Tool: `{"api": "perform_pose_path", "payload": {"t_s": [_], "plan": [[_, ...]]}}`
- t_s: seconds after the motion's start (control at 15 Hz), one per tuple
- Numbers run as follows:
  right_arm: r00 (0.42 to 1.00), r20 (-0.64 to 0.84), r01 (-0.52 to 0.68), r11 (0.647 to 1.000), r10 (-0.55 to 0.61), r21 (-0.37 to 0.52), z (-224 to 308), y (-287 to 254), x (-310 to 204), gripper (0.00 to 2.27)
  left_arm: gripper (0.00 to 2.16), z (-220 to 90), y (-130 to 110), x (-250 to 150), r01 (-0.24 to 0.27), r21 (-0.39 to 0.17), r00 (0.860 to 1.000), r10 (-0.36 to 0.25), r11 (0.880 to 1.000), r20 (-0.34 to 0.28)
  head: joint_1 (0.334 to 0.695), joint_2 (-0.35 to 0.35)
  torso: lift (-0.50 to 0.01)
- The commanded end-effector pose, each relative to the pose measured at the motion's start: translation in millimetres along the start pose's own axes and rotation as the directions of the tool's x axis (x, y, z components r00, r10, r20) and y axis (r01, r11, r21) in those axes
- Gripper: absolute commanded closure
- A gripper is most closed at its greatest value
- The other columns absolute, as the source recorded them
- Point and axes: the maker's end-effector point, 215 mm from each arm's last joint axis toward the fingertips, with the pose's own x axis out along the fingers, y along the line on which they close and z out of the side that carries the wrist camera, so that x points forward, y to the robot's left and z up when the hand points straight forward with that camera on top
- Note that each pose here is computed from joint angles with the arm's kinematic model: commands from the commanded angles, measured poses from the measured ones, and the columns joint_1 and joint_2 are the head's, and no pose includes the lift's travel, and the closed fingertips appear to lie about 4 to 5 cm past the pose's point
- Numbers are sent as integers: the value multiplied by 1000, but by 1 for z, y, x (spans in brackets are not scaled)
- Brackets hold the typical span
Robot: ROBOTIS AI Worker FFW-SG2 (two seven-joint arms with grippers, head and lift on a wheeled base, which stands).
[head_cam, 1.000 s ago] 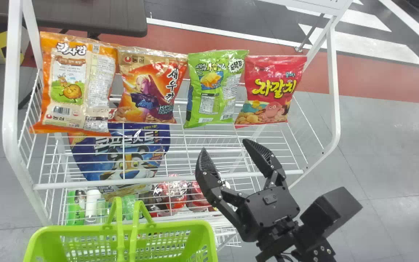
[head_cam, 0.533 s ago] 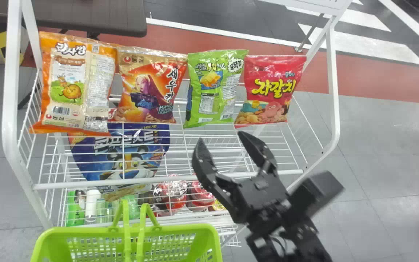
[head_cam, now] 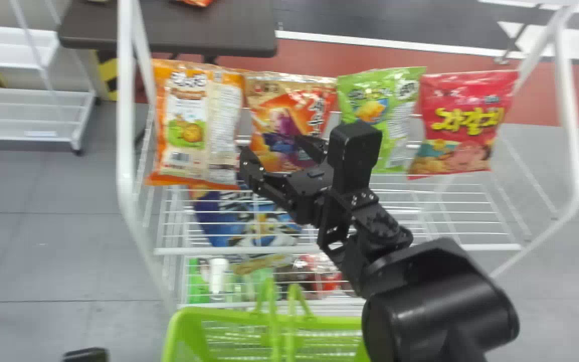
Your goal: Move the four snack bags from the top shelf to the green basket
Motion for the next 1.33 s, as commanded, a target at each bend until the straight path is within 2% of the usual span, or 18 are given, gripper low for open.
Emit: {"api": "perform_pose_path", "payload": {"t_s": [0.0,0.2,0.47,0.6,0.73,0.87,0.93,1.07,1.27], "plan": [[999,-24,-37,999,36,-12,-1,18,25,167,1362,8,3,-4,8,7,1000,-8,1000,-12,695,-41,0],[995,-87,-56,998,52,-40,-18,15,59,171,1362,12,2,-9,23,2,1000,-22,1000,-5,695,36,0],[987,-135,-90,995,82,-52,-20,3,99,174,1362,16,0,-15,41,-4,999,-41,999,6,695,65,0],[985,-142,-109,993,101,-50,-12,3,113,265,1362,18,-1,-17,49,-8,999,-49,999,11,695,76,0],[967,-199,-167,985,156,-39,-20,14,120,772,1362,21,-1,-21,53,-10,998,-52,999,17,695,85,0],[956,-228,-200,979,185,-42,-30,22,119,1831,1366,23,-2,-23,60,-11,998,-60,998,20,695,112,0],[956,-229,-205,976,185,-68,-30,27,117,2020,1362,24,-2,-24,58,-10,998,-58,998,22,695,120,0],[956,-208,-227,970,205,-90,-24,46,107,2098,1362,24,-3,-24,60,-9,998,-60,998,22,695,129,0],[954,-184,-254,965,238,-69,-15,66,88,2111,1362,24,-2,-21,52,-5,998,-51,999,23,695,159,0]]}}
